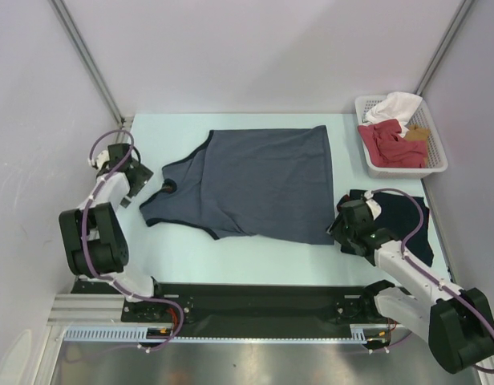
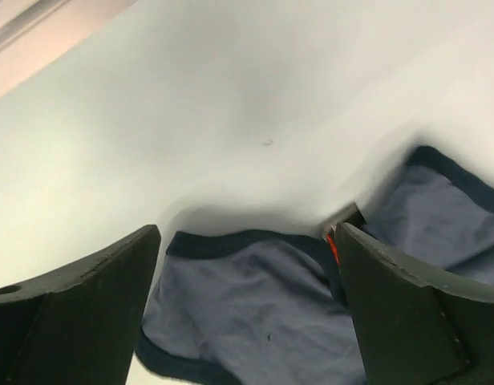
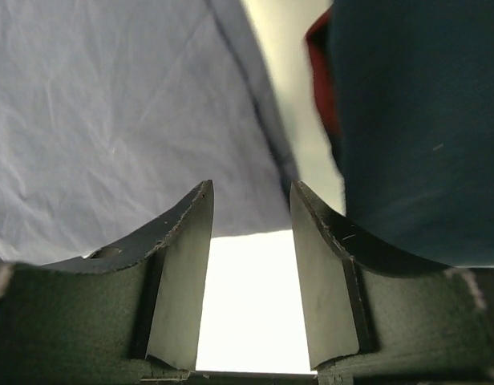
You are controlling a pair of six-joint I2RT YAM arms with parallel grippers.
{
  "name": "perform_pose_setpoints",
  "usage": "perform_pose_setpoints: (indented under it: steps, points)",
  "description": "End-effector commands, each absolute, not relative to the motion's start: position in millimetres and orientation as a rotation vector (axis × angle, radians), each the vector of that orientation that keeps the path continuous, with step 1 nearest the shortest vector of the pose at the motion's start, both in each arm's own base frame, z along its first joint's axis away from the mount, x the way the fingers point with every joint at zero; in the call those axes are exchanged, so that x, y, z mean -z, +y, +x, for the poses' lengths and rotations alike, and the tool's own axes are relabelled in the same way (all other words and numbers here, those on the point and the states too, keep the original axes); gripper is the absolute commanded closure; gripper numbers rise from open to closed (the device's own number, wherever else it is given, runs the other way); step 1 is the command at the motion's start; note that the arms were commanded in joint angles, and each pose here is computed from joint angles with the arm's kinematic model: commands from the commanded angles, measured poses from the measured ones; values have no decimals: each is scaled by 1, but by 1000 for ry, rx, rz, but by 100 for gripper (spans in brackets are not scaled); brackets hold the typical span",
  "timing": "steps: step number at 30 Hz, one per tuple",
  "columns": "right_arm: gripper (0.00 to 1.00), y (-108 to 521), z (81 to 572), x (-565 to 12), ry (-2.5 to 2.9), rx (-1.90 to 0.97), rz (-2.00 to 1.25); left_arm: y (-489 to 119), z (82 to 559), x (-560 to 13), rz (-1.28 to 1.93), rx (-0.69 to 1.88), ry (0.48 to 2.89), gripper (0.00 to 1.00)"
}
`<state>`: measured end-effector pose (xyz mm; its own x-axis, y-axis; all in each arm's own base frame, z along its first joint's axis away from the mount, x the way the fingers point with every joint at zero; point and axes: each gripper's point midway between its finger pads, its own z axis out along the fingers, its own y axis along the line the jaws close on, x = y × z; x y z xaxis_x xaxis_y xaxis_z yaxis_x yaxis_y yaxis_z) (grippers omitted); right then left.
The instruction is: Fold and stack the tank tops
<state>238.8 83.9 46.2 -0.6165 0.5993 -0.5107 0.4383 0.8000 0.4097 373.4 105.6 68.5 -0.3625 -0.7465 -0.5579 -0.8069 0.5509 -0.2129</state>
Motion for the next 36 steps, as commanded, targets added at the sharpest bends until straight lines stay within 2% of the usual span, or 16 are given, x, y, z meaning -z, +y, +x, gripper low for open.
perform_pose_setpoints:
  steps: [1, 5, 6, 9, 14, 18, 20, 23, 24, 26, 33, 36]
  points:
    - [52, 93, 237, -45, 2320, -330, 794, 95, 372, -119, -1092, -159, 2155, 0]
    - [57, 94, 234, -46, 2305, -293, 801, 35, 368, -155, -807, 106, 2109, 0]
    - [58, 93, 234, -45, 2306, -281, 805, 20, 367, -187, -719, 189, 2009, 0]
    - [60, 89, 231, -41, 2320, -240, 808, -35, 340, -194, -572, 388, 1982, 0]
    - [56, 78, 225, -43, 2312, -133, 826, -85, 301, -190, -432, 464, 2077, 0]
    - [54, 80, 222, -35, 2311, -146, 809, -96, 277, -169, -385, 465, 2159, 0]
    - [57, 81, 220, -29, 2324, -144, 818, -103, 268, -157, -359, 485, 2194, 0]
    - [75, 80, 222, -23, 2333, -111, 834, -107, 254, -132, -345, 495, 2250, 0]
    - [87, 79, 222, -25, 2333, -97, 838, -108, 248, -120, -343, 493, 2271, 1]
    - [100, 73, 223, -28, 2314, -62, 853, -118, 239, -110, -311, 537, 2303, 1]
    - [100, 60, 225, -43, 2235, -81, 895, -142, 209, -65, -256, 592, 2412, 11]
    - [100, 62, 227, -45, 2232, -97, 896, -155, 206, -57, -222, 628, 2428, 23]
